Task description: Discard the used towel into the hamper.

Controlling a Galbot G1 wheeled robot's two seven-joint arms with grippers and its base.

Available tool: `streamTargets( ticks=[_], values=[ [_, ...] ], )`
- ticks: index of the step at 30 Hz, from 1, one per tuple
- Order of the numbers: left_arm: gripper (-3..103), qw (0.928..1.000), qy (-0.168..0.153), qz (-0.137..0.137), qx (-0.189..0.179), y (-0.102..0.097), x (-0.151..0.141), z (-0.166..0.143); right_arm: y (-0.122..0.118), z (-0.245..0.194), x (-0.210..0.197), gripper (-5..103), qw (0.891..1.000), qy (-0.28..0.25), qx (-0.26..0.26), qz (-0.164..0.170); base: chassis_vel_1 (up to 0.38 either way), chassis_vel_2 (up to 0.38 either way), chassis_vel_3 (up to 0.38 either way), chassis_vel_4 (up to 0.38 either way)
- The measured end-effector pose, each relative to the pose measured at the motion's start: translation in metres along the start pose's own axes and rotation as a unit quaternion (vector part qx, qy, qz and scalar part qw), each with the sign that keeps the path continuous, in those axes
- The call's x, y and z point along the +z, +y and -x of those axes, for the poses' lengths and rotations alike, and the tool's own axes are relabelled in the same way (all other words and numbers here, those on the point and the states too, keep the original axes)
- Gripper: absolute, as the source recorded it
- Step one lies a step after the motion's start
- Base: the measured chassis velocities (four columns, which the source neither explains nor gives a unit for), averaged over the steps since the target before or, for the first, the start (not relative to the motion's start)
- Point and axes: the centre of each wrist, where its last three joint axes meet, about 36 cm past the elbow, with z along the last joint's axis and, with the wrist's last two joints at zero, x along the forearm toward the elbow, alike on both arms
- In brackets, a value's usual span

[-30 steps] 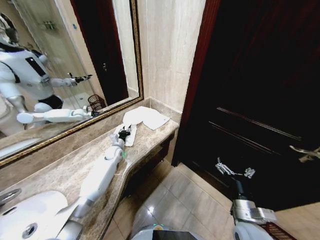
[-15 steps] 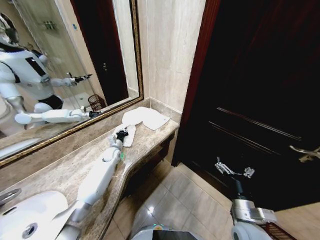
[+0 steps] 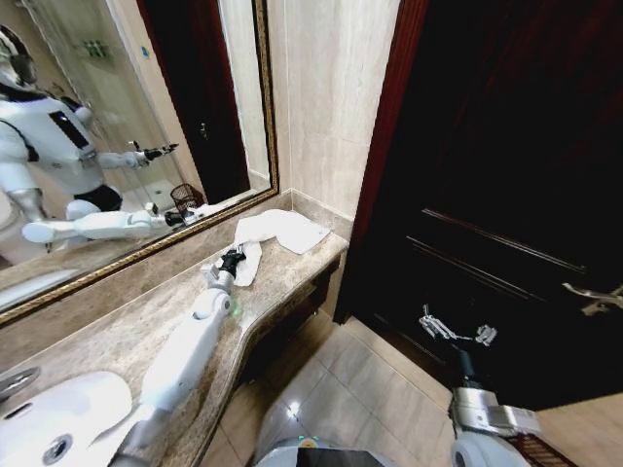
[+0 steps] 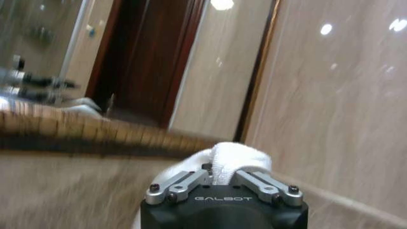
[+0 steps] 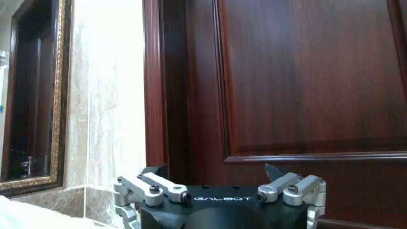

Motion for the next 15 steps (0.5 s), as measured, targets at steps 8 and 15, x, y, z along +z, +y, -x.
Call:
streamTargets(
  ticks=[8,15],
  values=[
    [2,0.9971,-0.054,-0.014,0.051,-0.033,-0.064,-0.066,0.002,0.003,0.003,100,1.0,-0.012,-0.012,0.013,0.0,0.0,0.0,0.0],
    [2,0.9952,-0.074,-0.023,0.06,-0.063,-0.088,-0.11,0.0,0.004,0.006,100,1.0,-0.014,-0.012,0.015,0.0,0.0,0.0,0.0]
  ],
)
